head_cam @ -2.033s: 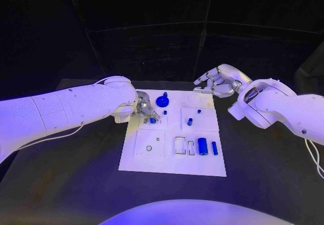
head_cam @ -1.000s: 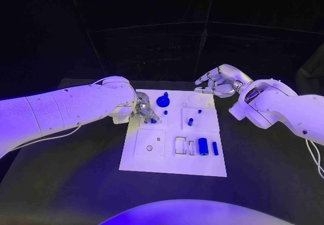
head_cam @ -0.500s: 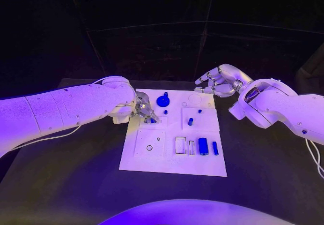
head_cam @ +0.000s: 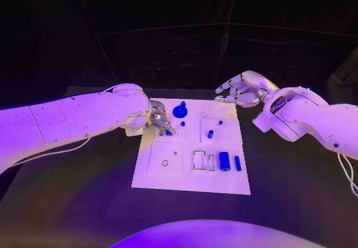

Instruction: Assemble the parts on the task board

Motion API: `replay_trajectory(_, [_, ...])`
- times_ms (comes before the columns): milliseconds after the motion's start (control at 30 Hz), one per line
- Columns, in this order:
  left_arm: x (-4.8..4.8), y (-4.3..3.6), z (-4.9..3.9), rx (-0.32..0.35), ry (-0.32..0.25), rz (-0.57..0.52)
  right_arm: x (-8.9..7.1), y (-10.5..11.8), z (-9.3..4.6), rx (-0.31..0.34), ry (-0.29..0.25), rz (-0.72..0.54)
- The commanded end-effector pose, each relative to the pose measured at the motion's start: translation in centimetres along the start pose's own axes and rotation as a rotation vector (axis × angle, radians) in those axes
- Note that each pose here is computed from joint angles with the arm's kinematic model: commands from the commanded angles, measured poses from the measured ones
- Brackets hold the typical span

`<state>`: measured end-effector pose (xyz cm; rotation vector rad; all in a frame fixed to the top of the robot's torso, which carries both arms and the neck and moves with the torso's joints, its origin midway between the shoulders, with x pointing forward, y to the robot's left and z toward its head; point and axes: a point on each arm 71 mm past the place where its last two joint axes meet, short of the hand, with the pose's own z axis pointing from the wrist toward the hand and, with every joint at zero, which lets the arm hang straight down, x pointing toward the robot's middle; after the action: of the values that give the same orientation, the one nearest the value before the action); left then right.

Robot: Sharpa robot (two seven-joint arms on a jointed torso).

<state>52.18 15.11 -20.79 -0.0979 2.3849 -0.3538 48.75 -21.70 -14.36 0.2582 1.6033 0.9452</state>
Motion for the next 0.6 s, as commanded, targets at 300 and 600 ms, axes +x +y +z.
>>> replay_trajectory(300, [-0.01, -0.24, -0.04, 0.014, -0.007, -0.039, 0.03, 0.15, 0.05, -0.004, 0.008, 0.002])
replay_trajectory(600, [-0.21, -0.24, -0.22, 0.018, -0.016, -0.054, 0.05, 0.15, 0.06, -0.004, 0.009, 0.002])
